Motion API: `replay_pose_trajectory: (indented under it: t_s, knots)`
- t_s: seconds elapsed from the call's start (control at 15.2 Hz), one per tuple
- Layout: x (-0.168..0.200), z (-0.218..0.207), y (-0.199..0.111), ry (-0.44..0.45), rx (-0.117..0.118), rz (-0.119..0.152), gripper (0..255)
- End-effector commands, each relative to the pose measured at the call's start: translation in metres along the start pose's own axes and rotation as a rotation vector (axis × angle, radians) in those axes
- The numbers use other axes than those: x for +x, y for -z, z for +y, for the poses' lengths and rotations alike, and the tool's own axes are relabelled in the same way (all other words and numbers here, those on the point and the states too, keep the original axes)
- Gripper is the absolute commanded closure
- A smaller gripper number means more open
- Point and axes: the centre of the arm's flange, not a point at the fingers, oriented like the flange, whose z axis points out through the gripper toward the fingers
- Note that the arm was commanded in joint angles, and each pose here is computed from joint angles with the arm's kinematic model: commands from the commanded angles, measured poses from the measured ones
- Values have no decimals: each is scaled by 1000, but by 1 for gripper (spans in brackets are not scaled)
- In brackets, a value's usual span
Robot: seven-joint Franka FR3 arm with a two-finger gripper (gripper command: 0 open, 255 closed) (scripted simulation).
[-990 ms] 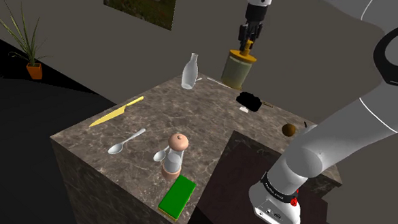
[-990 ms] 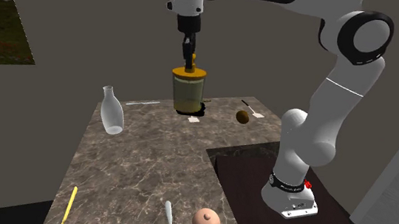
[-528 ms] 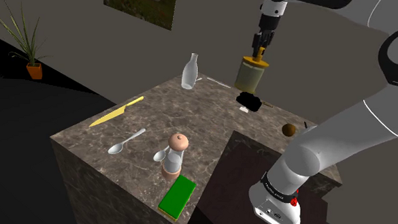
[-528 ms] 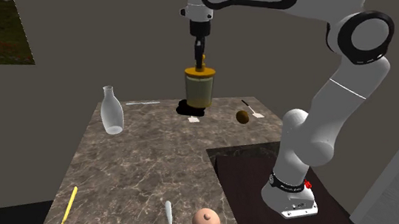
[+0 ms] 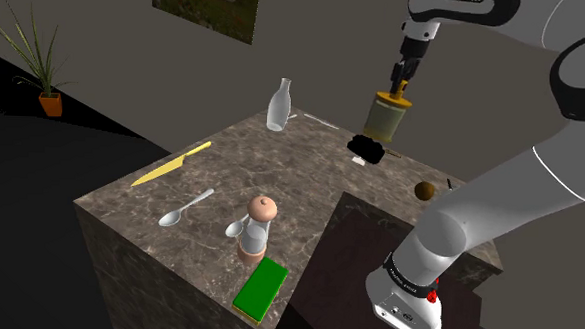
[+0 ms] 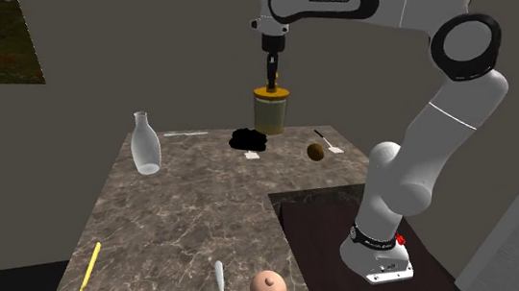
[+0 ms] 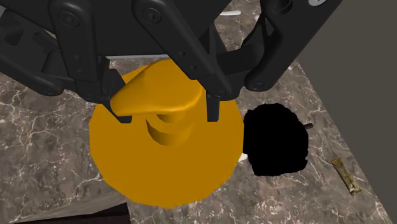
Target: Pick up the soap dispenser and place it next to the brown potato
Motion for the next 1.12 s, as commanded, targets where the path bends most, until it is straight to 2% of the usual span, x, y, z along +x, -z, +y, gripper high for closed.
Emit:
replay_pose_trajectory:
  t_s: [0.0, 1.06]
  knots:
    - [-8, 22, -9, 1, -1, 1, 255]
    - [-75, 206, -88, 1, -1, 1, 255]
